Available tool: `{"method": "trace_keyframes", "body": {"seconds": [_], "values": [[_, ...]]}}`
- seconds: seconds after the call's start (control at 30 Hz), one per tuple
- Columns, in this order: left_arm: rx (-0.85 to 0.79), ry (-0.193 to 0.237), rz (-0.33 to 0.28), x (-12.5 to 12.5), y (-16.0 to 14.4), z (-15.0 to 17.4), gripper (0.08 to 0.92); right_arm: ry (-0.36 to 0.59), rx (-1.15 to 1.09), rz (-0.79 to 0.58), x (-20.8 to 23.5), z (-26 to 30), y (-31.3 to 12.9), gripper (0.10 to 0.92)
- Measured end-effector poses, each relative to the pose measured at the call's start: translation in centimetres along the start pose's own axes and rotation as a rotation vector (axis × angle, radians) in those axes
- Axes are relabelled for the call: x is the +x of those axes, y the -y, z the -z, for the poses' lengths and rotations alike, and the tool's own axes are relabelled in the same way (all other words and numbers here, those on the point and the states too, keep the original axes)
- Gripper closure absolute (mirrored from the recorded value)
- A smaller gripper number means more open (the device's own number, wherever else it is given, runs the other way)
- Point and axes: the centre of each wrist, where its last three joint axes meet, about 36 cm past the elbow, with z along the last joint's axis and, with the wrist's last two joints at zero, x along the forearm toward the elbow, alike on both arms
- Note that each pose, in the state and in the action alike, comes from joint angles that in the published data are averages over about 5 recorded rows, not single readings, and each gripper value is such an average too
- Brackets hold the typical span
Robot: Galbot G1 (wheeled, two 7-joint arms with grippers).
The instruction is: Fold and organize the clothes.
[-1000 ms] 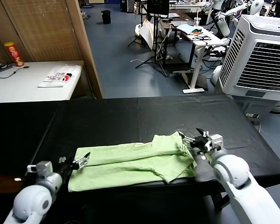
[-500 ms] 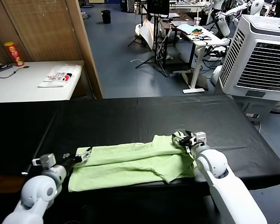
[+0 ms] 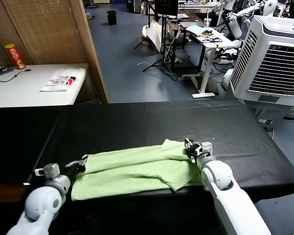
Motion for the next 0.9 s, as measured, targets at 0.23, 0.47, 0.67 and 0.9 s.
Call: {"method": "trace_keyframes", "body": {"seconds": [0.23, 0.47, 0.67, 0.9], "values": [[-0.043, 0.040, 0.000, -1.6, 0.2, 0.4, 0.852, -0.009, -0.021, 0.046, 0.7, -0.1, 0.4, 0.750], [-0.059, 0.063, 0.001, -1.7, -0.7, 1.5, 0.523, 0.010, -0.011, 0.060, 2.1, 0.1, 1.5, 0.366], [-0.011, 0.066, 0.001, -0.7, -1.5, 2.3, 0.241, 0.037, 0.003, 0.067, 4.3, 0.3, 2.3, 0.230], [0.059, 0.061, -0.009, 1.7, -1.6, 1.3, 0.202, 0.060, 0.001, 0.090, 6.6, 0.3, 2.1, 0.224]]}}
